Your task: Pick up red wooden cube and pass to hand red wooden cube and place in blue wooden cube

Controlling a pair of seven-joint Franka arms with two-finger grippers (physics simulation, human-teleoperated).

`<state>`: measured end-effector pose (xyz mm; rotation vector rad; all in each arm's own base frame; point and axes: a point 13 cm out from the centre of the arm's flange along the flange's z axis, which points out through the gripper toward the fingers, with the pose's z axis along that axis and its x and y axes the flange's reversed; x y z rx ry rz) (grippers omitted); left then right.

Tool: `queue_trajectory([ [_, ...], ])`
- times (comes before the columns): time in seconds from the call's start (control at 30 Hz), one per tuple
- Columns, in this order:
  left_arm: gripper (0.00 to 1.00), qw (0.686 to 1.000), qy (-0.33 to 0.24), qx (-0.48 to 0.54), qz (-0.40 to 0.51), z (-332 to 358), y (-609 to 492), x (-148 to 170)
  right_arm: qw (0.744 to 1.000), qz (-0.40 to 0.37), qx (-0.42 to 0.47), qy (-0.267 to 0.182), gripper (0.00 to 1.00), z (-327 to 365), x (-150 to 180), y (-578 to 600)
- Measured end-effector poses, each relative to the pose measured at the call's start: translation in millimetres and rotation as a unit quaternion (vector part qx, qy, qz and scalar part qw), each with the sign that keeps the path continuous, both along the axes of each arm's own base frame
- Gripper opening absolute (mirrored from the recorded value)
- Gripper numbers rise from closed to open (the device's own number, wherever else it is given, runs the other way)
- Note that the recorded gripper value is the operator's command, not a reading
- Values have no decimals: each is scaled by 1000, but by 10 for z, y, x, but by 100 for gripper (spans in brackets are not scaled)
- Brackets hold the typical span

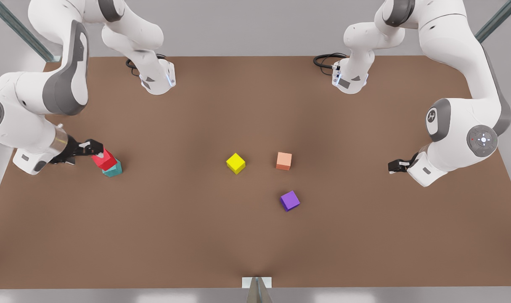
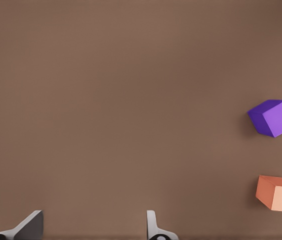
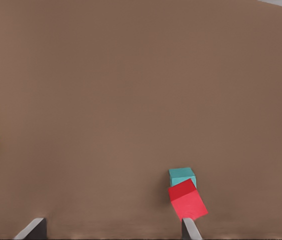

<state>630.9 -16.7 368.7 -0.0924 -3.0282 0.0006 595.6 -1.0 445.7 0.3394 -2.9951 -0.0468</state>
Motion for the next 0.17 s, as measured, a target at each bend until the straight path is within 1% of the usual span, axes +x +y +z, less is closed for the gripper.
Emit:
queue_trajectory([
  [0.07, 100, 1000, 0, 0, 0, 0, 0, 0, 1000, -16, -3, 20, 100, 13, -180, 15],
  [0.17, 100, 1000, 0, 0, 0, 0, 0, 0, 999, -37, -10, 38, 100, 13, -299, 38],
])
